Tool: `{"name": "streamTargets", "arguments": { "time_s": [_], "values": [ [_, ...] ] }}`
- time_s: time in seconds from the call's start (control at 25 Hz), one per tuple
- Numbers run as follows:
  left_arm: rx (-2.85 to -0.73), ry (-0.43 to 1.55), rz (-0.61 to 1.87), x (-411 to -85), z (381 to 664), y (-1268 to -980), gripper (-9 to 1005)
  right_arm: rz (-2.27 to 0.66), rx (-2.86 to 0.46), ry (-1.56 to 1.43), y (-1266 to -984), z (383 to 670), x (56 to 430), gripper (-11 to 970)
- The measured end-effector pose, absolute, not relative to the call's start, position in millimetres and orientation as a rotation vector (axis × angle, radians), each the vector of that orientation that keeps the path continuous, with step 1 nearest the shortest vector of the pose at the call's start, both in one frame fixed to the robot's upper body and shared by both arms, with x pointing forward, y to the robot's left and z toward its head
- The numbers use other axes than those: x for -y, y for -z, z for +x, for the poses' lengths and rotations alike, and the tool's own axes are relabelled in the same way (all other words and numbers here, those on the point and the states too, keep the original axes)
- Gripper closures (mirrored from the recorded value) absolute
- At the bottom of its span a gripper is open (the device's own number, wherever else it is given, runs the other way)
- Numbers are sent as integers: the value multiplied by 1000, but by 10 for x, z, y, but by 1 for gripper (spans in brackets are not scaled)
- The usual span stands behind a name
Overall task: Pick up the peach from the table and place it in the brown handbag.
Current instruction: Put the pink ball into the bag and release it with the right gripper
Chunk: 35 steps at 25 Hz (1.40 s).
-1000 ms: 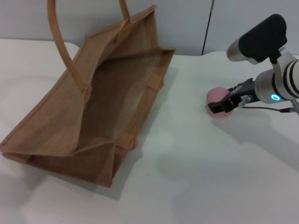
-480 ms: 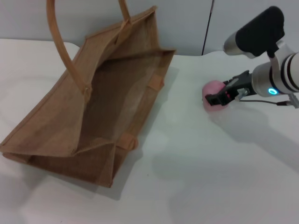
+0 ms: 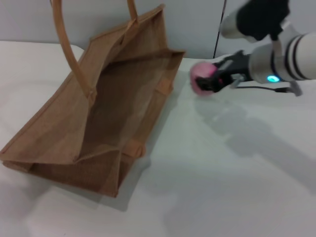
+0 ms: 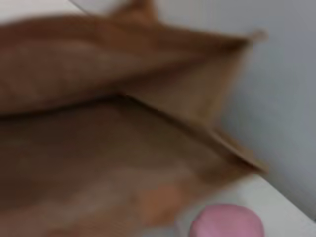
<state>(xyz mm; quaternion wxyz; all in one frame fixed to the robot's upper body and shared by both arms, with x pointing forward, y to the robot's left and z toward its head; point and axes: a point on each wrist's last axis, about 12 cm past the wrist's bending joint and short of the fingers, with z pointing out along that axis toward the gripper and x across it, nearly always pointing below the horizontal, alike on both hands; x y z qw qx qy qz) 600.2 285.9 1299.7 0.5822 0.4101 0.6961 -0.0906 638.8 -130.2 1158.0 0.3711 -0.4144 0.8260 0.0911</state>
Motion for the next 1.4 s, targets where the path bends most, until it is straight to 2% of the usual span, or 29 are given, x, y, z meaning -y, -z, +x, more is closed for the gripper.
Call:
{"name": "streamTargets", "arguments": {
  "time_s": [0.28,0.56,0.76,1.08,1.32,1.4],
  "values": [
    [-1604,222,982,-2752,6036,-13031,871,-1201,-1987,-352,-11656,6200,881,462],
    [-1591,228,1016,-2611,6063,-13021,870,-1250,-1896,-379,-11662,6111,667,498],
    [-1568,255,1026,-2534,6064,-13031,870,-1321,-1893,-368,-11518,6139,597,529],
    [-1555,267,1028,-2501,6076,-13058,870,-1335,-1975,-382,-11392,6250,534,491],
    [-1570,253,1017,-2540,6080,-13027,870,-1335,-1966,-386,-11407,6250,528,248],
    [-1575,254,1014,-2551,6083,-13019,870,-1336,-1970,-387,-11409,6253,538,211]
  ]
}}
